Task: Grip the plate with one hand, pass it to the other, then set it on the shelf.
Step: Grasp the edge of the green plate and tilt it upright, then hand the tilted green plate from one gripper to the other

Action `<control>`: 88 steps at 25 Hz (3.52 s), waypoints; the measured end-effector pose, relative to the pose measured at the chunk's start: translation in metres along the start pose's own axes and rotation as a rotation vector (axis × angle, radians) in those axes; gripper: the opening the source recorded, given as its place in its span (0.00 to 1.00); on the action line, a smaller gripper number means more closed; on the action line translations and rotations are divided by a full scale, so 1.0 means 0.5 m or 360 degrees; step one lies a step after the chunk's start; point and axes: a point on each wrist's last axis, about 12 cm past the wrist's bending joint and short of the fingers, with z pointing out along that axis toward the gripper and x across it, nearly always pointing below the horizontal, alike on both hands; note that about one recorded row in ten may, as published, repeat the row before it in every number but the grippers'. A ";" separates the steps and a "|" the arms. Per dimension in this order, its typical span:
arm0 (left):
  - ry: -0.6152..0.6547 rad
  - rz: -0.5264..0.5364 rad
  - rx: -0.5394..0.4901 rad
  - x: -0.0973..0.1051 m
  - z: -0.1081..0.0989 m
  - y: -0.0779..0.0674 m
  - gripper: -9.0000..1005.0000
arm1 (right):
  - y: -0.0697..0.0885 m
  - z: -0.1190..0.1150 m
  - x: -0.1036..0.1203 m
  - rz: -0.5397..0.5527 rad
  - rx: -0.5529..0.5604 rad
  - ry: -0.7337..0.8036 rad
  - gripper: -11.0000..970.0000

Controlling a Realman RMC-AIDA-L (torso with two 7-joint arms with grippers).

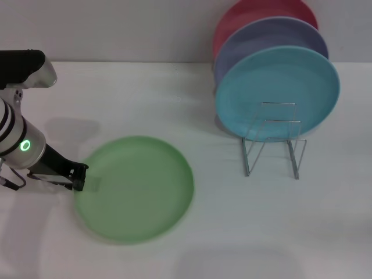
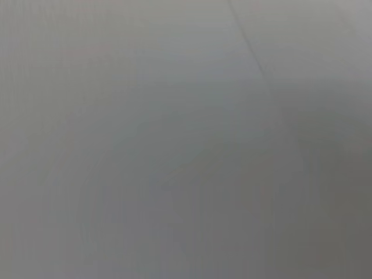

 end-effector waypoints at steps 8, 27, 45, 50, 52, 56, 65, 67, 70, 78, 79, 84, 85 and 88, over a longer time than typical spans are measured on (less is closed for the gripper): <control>-0.0006 0.0016 0.0005 -0.001 -0.002 -0.001 0.07 | -0.001 0.001 0.000 -0.0001 0.0000 -0.0001 0.66; -0.0373 -0.0015 0.0099 -0.017 -0.048 0.071 0.04 | -0.007 -0.014 0.002 -0.0007 0.0020 0.0022 0.66; -0.1273 -0.0122 -0.0036 0.002 -0.034 0.139 0.04 | -0.010 -0.023 0.010 -0.0033 0.0016 0.0084 0.66; -0.1527 -0.0072 -0.0165 0.020 -0.015 0.118 0.04 | -0.010 -0.023 0.011 -0.0038 0.0013 0.0089 0.66; -0.1574 -0.0066 -0.0198 0.023 -0.011 0.111 0.04 | -0.010 -0.023 0.011 -0.0038 0.0013 0.0090 0.66; -0.1815 -0.0043 -0.0383 0.043 -0.001 0.080 0.04 | -0.012 -0.025 0.011 -0.0048 0.0011 0.0095 0.66; -0.2212 0.0019 -0.0476 0.104 0.066 0.010 0.04 | -0.014 -0.031 0.012 -0.0081 -0.0032 0.0123 0.66; -0.2250 0.0016 -0.0422 0.110 0.074 0.006 0.04 | -0.012 -0.033 0.012 -0.0083 -0.0046 0.0126 0.66; -0.2378 0.0001 -0.0234 0.144 0.100 -0.001 0.04 | -0.001 -0.043 0.013 -0.0093 -0.0170 0.0145 0.66; -0.2414 -0.0024 -0.0133 0.198 0.125 -0.014 0.04 | 0.033 -0.084 0.003 -0.0049 -0.0503 0.0112 0.66; -0.2405 -0.0040 -0.0129 0.204 0.128 -0.017 0.04 | 0.040 -0.091 0.000 -0.0038 -0.0565 0.0100 0.66; -0.2359 -0.0079 -0.0193 0.237 0.144 -0.036 0.04 | 0.077 -0.121 0.001 0.0032 -0.0824 0.0121 0.66; -0.2346 -0.0078 -0.0221 0.248 0.148 -0.047 0.04 | 0.095 -0.133 0.009 0.0072 -0.0902 0.0166 0.66; -0.2331 -0.0081 -0.0240 0.257 0.150 -0.060 0.04 | 0.113 -0.145 0.017 0.0097 -0.0978 0.0209 0.66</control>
